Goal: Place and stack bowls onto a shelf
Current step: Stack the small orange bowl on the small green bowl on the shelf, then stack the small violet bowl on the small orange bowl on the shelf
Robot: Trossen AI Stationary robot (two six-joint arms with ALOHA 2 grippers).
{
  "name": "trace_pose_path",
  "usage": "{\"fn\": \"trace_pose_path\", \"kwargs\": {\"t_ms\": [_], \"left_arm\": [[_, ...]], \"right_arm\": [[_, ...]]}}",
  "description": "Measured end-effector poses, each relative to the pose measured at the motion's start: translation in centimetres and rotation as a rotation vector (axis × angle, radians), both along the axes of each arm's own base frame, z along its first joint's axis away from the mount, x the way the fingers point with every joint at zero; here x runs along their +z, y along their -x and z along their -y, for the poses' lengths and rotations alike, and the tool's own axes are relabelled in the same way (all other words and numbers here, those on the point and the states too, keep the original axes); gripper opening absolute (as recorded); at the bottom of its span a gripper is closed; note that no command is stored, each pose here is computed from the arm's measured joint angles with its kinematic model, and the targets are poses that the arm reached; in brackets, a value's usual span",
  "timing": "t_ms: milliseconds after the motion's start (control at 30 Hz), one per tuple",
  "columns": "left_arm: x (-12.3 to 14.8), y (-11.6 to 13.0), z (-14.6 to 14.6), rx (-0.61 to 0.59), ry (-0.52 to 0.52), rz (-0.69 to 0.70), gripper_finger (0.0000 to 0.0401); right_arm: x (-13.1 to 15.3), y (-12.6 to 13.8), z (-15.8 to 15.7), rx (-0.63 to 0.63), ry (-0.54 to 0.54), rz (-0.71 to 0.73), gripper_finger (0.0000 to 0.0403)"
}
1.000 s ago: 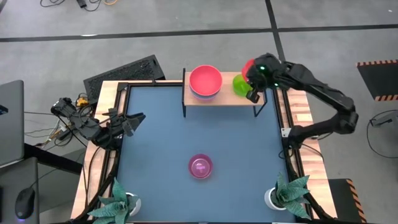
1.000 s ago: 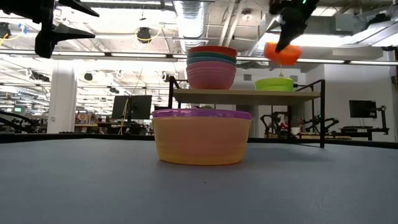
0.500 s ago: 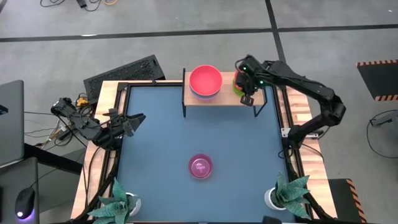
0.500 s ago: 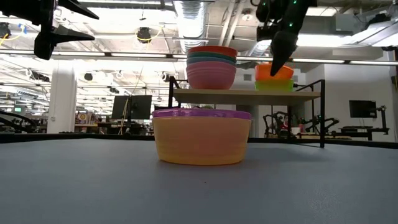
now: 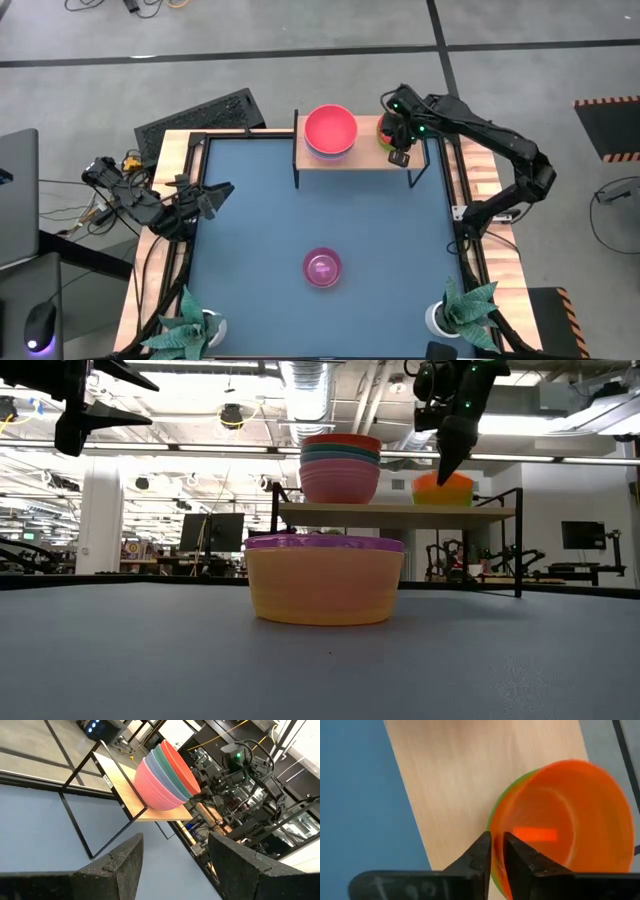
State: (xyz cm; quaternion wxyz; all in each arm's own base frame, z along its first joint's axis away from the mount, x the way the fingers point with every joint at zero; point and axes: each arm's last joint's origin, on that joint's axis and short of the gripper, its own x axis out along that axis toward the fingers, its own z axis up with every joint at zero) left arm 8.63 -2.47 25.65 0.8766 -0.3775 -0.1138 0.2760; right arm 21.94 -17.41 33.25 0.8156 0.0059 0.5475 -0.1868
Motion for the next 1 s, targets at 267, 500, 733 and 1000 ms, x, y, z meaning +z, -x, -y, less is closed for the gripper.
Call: {"fn": "trace_pose_path", "kwargs": {"t_ms": [267,500,733,1000], "left_arm": [[0.0,0.0,0.0,0.002,-0.001,-0.002,0.0209],[0.0,0.0,0.0,0.003,-0.001,-0.001,0.0209],[0.0,0.0,0.0,0.004,0.0,-0.001,0.0209],[0.0,0.0,0.0,0.003,0.001,0.0,0.0209]], "right_arm": [[1.0,0.5,-0.1,-0.007,0.036,0.053,0.0107],[6.1,0.5,-2.0,0.002,-0.011,0.306,0.0137],[6.7,-3.3,-8.3,0.199,-0.145,0.386,0.0141],[3.9,-9.4,-13.6,0.364,-0.206,0.37,0.0141]]}}
